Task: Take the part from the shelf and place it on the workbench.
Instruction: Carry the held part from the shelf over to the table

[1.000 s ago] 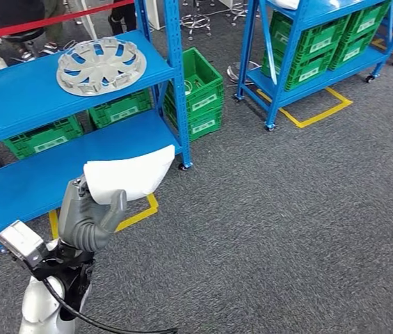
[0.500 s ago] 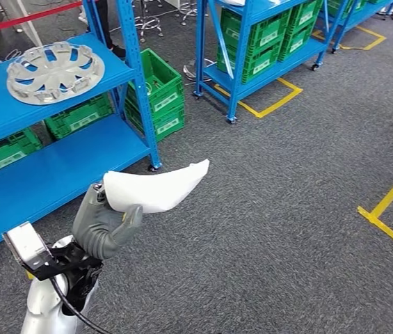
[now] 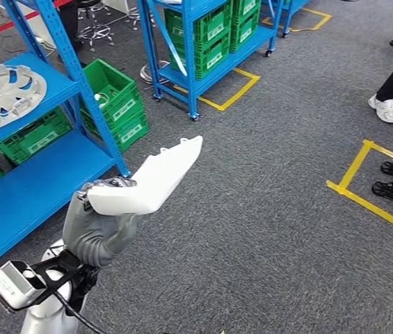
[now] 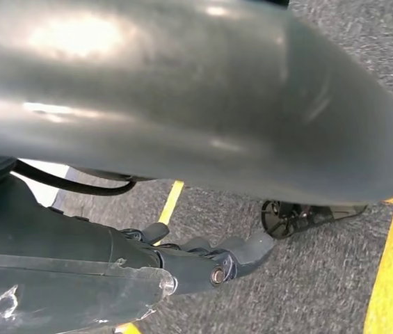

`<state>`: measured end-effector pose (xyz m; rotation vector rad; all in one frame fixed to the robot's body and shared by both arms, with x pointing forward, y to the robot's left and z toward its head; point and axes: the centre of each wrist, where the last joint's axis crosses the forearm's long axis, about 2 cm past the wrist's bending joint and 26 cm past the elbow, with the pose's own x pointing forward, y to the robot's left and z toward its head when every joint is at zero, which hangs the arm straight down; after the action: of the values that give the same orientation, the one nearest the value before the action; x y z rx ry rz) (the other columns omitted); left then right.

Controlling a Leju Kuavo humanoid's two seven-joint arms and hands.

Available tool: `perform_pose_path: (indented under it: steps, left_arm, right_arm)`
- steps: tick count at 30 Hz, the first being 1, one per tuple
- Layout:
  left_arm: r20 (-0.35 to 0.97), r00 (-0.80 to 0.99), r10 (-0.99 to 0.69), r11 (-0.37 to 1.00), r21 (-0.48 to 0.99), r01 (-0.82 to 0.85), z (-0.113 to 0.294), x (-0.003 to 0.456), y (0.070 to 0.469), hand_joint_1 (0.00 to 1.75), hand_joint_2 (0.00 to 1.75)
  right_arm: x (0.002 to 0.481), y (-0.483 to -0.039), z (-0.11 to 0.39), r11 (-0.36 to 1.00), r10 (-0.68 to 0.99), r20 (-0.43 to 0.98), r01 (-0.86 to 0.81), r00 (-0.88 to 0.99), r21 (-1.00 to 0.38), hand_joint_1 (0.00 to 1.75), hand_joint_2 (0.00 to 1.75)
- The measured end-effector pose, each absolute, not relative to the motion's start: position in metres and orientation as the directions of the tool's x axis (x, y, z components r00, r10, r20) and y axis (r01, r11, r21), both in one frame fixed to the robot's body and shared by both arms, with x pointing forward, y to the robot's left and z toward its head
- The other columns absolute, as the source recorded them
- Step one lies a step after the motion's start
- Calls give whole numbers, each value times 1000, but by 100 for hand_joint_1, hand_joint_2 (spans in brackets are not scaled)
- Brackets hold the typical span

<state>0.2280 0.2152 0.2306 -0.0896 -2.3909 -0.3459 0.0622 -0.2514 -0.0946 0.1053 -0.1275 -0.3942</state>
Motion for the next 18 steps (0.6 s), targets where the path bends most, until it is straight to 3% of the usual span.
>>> perform_pose_path:
  steps: [6, 18]
  left_arm:
    - [594, -798, -99, 958, 275, 85, 237, 226, 217, 175, 175]
    - [545, -837, -60, 949, 291, 121, 239, 225, 215, 175, 175]
  right_arm:
    - [61, -250, -95, 919, -387, 100, 374, 917, 128, 0, 0]
    - [61, -250, -95, 926, -365, 102, 351, 925, 137, 0, 0]
